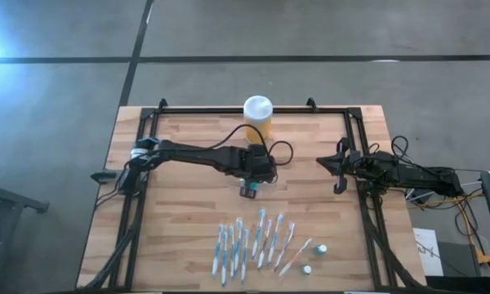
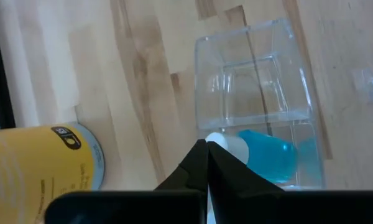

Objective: Pick & Place toothbrushing station
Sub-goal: Put the blue mouthwash into the transparent organizer

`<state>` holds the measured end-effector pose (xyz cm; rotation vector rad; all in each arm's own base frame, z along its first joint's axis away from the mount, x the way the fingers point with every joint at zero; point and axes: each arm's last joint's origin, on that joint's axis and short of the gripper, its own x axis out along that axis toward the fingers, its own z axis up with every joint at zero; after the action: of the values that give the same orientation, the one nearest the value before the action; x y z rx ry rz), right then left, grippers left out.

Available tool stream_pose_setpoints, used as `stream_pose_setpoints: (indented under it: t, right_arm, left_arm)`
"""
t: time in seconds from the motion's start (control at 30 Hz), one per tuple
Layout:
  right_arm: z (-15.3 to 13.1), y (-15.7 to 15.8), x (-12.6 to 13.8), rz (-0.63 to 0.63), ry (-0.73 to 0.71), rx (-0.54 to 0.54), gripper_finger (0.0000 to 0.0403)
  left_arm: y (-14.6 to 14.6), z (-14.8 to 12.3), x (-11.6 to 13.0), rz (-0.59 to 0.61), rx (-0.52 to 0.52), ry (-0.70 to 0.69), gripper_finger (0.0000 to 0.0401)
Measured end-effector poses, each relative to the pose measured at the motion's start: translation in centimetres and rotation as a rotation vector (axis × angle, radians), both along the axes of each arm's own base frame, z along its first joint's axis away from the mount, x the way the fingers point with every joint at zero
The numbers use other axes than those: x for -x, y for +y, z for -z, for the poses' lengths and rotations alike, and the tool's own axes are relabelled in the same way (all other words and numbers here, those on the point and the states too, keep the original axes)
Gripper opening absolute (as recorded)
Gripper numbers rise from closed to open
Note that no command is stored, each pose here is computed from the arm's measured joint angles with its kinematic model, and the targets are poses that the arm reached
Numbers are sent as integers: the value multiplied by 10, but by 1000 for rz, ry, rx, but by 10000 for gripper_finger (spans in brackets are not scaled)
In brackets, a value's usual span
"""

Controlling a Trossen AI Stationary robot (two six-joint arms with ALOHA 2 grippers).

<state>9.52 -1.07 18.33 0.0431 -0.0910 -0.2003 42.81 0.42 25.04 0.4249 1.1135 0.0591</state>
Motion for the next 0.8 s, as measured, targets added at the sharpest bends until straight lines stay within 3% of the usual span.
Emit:
stream_pose_setpoints:
  t: [0.8]
  right_arm:
    - [0,0,0,1,0,-1,8]
  left_arm:
    - [1,5,-1,30,-9,-10,1]
